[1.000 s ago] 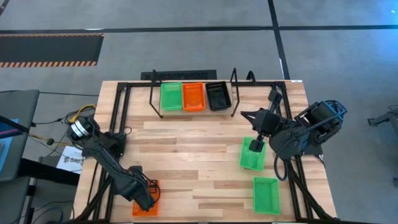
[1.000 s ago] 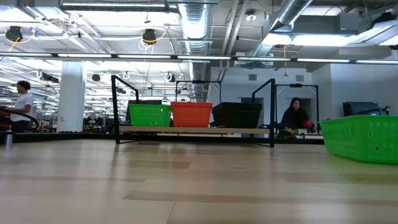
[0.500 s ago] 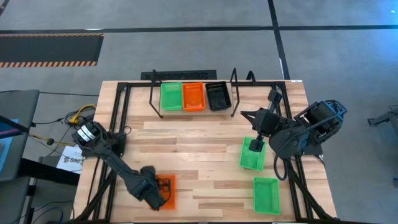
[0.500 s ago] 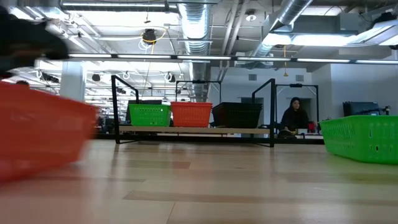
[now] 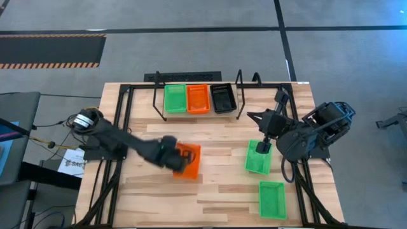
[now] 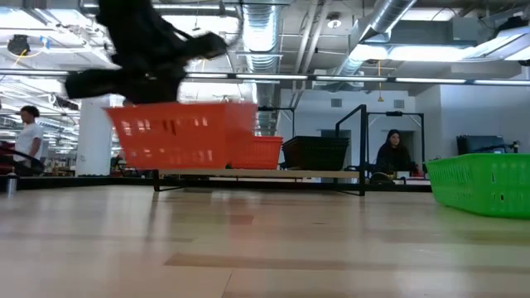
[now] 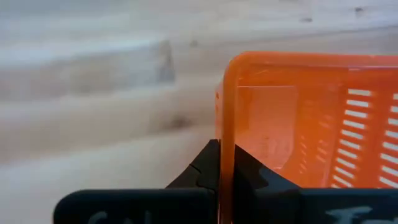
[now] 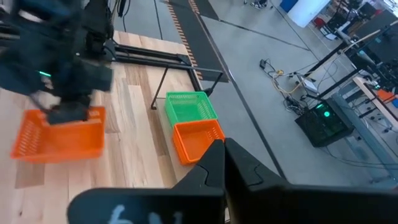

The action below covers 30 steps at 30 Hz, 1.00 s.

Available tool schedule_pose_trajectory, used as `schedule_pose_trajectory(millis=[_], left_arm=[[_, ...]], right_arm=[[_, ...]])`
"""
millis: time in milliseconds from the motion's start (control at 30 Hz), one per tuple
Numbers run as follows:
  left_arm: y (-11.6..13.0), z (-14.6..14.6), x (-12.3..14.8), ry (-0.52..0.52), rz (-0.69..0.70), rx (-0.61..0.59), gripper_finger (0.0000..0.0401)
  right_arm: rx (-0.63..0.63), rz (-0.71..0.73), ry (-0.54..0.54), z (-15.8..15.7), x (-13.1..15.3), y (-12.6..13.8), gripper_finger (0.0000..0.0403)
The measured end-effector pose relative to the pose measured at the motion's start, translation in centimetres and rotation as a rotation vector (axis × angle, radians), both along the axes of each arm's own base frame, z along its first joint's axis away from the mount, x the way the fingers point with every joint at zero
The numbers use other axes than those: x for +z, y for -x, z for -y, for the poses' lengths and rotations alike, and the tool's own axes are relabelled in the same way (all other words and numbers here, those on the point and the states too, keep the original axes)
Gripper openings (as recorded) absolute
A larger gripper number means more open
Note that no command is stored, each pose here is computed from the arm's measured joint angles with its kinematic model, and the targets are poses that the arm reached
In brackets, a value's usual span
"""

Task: Stack baskets on shelf by color
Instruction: Stack the orange bin on top of the orange bin on the shelf

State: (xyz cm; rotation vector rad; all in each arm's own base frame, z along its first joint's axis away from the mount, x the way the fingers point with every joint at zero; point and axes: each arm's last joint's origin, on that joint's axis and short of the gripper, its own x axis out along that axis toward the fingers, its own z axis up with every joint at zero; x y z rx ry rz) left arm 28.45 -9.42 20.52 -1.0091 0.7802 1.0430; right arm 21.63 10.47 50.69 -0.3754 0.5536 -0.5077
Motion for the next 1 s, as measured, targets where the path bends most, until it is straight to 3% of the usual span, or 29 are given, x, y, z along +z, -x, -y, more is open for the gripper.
schedule_pose_trajectory(millis=[267,367,767,1000], left_arm=[[-2.8,-5.7,0.3,-0.008,0.05,-0.063,0.0],[-2.9,-6.6,0.3,0.042,0.039,-0.066,0.0],[-1.4,-6.2,-2.3,0.168,-0.023,0.016,0.0],[-0.9,-5.7,-3.3,0.184,-0.018,0.037,0.0]], right_arm=[[0.0,0.0,0.0,0.0,0.0,0.0,0.0014],[-0.001,0.0,0.0,0.0,0.0,0.0,0.0015],[0.002,-0.003,0.004,0.0,0.0,0.0,0.0015],[0.003,-0.005,0.006,0.0,0.0,0.0,0.0013]])
